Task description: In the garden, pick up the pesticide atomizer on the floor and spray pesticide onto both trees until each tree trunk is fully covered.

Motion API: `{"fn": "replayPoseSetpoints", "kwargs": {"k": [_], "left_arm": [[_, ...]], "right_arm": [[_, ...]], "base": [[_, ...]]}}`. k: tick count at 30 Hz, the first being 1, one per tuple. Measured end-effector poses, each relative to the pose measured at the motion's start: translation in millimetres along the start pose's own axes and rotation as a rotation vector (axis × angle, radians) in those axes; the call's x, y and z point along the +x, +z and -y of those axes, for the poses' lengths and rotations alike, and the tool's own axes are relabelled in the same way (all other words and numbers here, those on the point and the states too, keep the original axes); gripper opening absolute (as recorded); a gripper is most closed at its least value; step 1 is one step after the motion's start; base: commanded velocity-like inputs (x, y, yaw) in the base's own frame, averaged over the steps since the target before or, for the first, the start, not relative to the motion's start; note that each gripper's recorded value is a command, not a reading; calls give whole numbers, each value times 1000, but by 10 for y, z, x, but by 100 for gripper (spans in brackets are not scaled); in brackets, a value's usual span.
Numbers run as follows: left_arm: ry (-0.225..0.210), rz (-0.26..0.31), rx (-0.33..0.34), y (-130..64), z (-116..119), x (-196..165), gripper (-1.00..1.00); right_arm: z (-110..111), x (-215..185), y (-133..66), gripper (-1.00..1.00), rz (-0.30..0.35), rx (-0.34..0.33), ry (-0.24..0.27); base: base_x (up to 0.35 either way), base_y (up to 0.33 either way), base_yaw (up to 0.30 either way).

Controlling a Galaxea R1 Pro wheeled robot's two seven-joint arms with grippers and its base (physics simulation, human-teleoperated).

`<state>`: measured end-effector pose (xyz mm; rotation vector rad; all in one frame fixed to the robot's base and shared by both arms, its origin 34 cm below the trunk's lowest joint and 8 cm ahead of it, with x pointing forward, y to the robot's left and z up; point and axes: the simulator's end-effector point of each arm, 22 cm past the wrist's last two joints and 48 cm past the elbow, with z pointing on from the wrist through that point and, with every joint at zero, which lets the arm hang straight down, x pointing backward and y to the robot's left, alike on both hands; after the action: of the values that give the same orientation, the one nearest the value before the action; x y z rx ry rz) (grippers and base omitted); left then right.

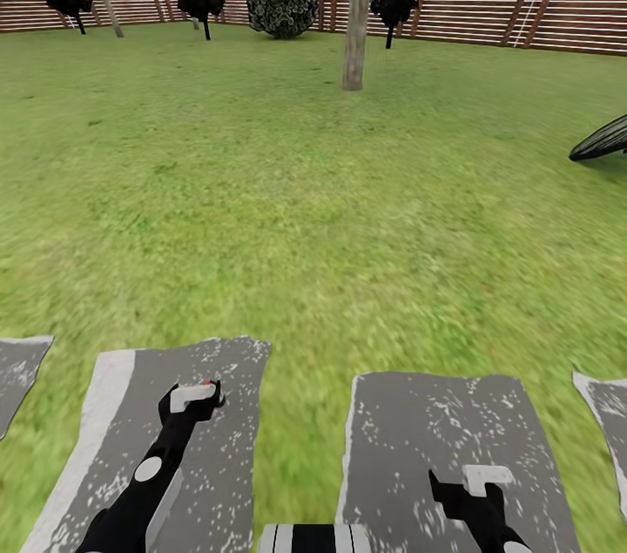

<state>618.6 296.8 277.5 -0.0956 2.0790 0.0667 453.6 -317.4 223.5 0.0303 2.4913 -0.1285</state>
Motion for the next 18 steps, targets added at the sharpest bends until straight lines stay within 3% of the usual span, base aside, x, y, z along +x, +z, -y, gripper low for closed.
{"fn": "replayPoseSetpoints", "kwargs": {"k": [6, 14, 18], "left_arm": [[0, 0, 0, 1, 1, -2, 100], [0, 0, 0, 0, 3, 0, 100], [0, 0, 0, -1, 4, -1, 100]], "right_arm": [[0, 1, 0, 100, 0, 0, 0], [-1, -2, 1, 100, 0, 0, 0], [0, -1, 0, 100, 0, 0, 0]], "base": [[258, 1, 0], [32, 0, 0], [203, 0, 0]]}}
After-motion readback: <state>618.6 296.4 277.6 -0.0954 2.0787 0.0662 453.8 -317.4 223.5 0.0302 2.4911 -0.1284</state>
